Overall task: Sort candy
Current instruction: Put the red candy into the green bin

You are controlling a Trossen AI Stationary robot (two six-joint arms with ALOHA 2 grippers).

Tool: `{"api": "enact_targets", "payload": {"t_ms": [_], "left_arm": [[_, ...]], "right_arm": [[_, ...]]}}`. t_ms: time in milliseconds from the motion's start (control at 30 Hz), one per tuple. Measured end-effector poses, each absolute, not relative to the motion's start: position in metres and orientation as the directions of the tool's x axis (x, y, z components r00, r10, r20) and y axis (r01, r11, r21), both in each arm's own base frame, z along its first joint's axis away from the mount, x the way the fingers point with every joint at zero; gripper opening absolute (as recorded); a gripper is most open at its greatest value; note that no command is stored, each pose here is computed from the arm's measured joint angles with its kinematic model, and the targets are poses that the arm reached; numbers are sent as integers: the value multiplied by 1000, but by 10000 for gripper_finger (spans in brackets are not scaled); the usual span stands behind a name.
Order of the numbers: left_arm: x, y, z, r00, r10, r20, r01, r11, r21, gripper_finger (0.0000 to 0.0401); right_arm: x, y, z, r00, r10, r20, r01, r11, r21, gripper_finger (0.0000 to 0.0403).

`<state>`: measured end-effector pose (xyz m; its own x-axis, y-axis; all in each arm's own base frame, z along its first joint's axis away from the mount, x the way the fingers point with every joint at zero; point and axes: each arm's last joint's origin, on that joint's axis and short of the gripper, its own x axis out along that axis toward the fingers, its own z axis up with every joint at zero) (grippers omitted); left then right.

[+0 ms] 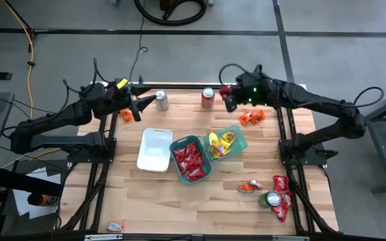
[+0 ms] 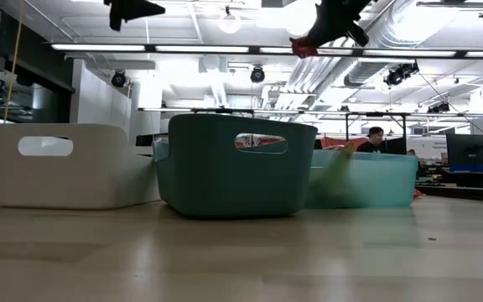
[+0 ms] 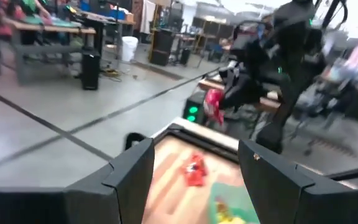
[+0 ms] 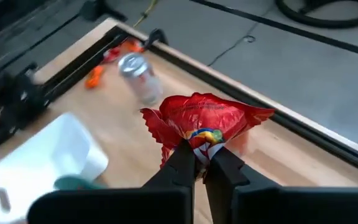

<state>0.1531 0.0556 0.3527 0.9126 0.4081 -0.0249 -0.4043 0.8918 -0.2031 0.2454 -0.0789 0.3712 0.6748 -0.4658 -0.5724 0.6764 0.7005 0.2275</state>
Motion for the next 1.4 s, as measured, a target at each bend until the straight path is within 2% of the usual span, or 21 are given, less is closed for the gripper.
{"api": "enact_targets", "payload": {"t_ms": [167, 300, 433, 533, 633, 733, 900, 1067, 1300, 1400], "left_arm": [[161, 53, 344, 931, 365, -18, -351, 879, -322, 220], [165, 49, 342, 936, 350, -27, -332, 858, -393, 220], [169, 45, 341, 942, 334, -33, -317, 852, -418, 220], [171, 41, 340, 949, 312, -40, -298, 854, -426, 220], [175, 37, 339, 957, 286, -42, -276, 862, -425, 220], [180, 32, 339, 967, 252, -37, -246, 884, -398, 220], [187, 26, 335, 976, 209, -56, -216, 921, -323, 220], [188, 24, 334, 978, 200, -59, -209, 926, -314, 220], [186, 24, 334, 977, 205, -65, -214, 953, -216, 220], [186, 25, 333, 975, 209, -79, -221, 955, -198, 220]], "right_arm": [[256, -42, 346, 701, -360, -616, 573, 799, 185, 11], [264, -12, 323, 755, -271, -597, 457, 870, 184, 11], [275, 8, 315, 875, -151, -460, 296, 919, 261, 12], [282, 17, 319, 954, -52, -296, 151, 935, 322, 12], [285, 24, 325, 987, 5, -159, 49, 941, 333, 12], [285, 29, 330, 994, 31, -101, -1, 957, 289, 12], [285, 30, 332, 996, 36, -88, -12, 965, 261, 12], [288, 30, 329, 995, 33, -94, -5, 959, 282, 12], [318, 36, 292, 971, 39, -238, 52, 930, 365, 14], [334, 38, 274, 936, 36, -349, 95, 932, 350, 32]]}}
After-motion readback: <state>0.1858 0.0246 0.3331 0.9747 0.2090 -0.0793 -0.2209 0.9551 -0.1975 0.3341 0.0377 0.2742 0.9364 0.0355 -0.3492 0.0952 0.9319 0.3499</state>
